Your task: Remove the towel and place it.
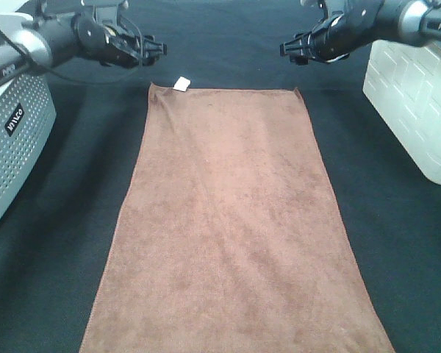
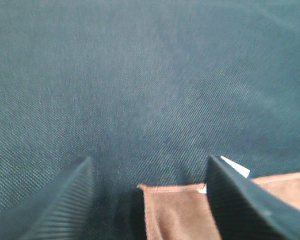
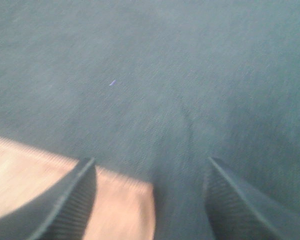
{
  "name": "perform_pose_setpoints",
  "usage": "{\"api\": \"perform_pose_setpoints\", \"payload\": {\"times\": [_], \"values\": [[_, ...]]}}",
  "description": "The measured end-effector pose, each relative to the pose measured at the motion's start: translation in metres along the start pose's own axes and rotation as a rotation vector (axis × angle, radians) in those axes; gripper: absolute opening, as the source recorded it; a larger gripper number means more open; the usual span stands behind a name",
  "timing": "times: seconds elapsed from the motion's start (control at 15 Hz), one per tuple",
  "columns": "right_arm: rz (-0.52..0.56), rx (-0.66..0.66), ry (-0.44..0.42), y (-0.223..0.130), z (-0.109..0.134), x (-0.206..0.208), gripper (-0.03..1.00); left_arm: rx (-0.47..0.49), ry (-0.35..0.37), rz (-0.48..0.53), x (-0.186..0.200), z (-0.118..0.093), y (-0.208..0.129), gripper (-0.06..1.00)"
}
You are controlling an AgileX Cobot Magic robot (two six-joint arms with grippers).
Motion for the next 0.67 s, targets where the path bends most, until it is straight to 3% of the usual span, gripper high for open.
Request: {"api": "perform_pose_setpoints", "payload": {"times": [0.2, 0.47, 0.6, 0.67], "values": [[0.089, 0.010, 0.048, 0.018, 0.006, 0.046, 0.70, -0.083, 0.021, 0.082, 0.041, -0.008, 0.037, 0.74], [0.119, -0.025, 0.072, 0.051, 0.006, 0.114, 0.71, -0.150, 0.077, 0.191, 0.103, -0.006, 0.074, 0.75], [0.099, -0.106, 0.050, 0.073, -0.011, 0.163, 0.71, -0.104, 0.127, 0.244, 0.150, 0.016, 0.099, 0.75], [0.107, -0.182, 0.025, 0.078, -0.030, 0.195, 0.71, -0.043, 0.183, 0.271, 0.183, 0.046, 0.114, 0.76]]}}
Point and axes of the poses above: a point on each arm's last joint axis where the gripper is mounted, x pointing back along that axis away from the gripper, z along the wrist's bending axis when the last joint is at zero, y = z × x, the point moved 9 cm from there along -x, pointing out along that axis toward the gripper, and after that the axes turned 3 degrees about x, right-handed, at the moved point
